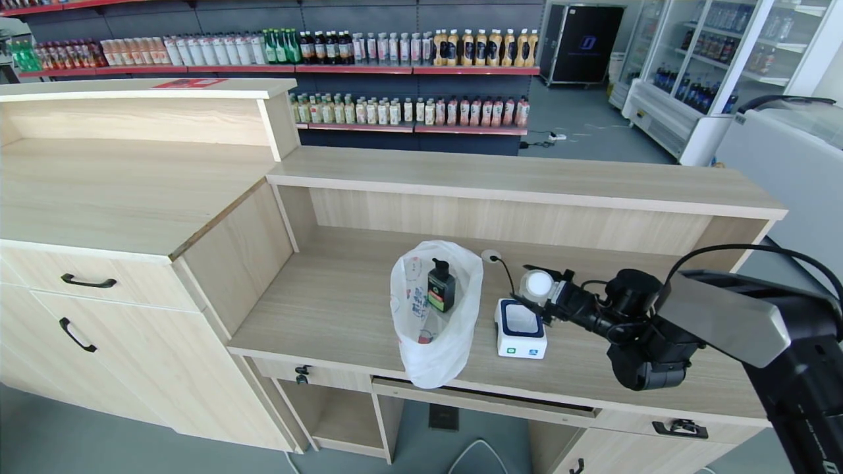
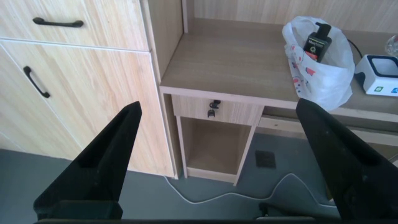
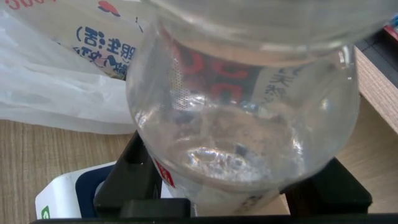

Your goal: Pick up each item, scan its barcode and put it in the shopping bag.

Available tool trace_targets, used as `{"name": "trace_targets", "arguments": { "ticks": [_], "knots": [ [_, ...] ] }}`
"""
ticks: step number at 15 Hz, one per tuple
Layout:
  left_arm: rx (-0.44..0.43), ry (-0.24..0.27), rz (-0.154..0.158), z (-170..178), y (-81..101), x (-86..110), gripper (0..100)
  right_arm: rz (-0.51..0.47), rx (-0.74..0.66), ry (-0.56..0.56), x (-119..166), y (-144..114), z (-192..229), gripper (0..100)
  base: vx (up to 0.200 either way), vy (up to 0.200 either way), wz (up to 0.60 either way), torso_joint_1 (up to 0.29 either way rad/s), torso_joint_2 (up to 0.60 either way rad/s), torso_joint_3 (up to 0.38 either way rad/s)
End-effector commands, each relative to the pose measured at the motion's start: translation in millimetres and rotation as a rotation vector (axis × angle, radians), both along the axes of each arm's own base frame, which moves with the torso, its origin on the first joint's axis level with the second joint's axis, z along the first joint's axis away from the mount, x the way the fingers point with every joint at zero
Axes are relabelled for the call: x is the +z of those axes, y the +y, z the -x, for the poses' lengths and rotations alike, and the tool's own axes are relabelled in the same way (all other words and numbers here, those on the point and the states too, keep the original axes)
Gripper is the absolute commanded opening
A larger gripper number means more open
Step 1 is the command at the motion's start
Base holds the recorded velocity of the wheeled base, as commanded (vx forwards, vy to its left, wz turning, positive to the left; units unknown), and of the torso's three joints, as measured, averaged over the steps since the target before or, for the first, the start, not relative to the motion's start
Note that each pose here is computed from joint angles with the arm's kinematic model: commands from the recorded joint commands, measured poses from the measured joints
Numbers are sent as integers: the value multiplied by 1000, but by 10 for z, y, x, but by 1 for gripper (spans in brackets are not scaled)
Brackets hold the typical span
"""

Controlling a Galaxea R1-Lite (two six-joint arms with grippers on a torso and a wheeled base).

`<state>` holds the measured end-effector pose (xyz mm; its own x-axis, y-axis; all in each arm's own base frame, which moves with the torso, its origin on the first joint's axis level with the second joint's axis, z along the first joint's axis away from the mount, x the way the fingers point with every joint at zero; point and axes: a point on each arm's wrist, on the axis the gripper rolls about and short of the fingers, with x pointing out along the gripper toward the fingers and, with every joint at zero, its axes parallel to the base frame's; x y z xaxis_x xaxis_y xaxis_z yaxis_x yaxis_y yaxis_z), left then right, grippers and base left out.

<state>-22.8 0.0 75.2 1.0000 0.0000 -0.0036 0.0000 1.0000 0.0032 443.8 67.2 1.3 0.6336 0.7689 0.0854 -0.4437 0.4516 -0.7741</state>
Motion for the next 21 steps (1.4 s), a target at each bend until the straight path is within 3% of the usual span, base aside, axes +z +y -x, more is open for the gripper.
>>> {"name": "trace_targets", "arguments": {
  "ticks": [1, 21],
  "knots": [
    [0, -1, 0, 0, 0, 0, 100, -1, 4, -5, -7, 19, -15, 0, 0, 0, 0, 0, 0, 0],
    [0, -1, 0, 0, 0, 0, 100, -18, 43, -32, -6, 200, -92, 0, 0, 0, 0, 0, 0, 0]
  ]
}}
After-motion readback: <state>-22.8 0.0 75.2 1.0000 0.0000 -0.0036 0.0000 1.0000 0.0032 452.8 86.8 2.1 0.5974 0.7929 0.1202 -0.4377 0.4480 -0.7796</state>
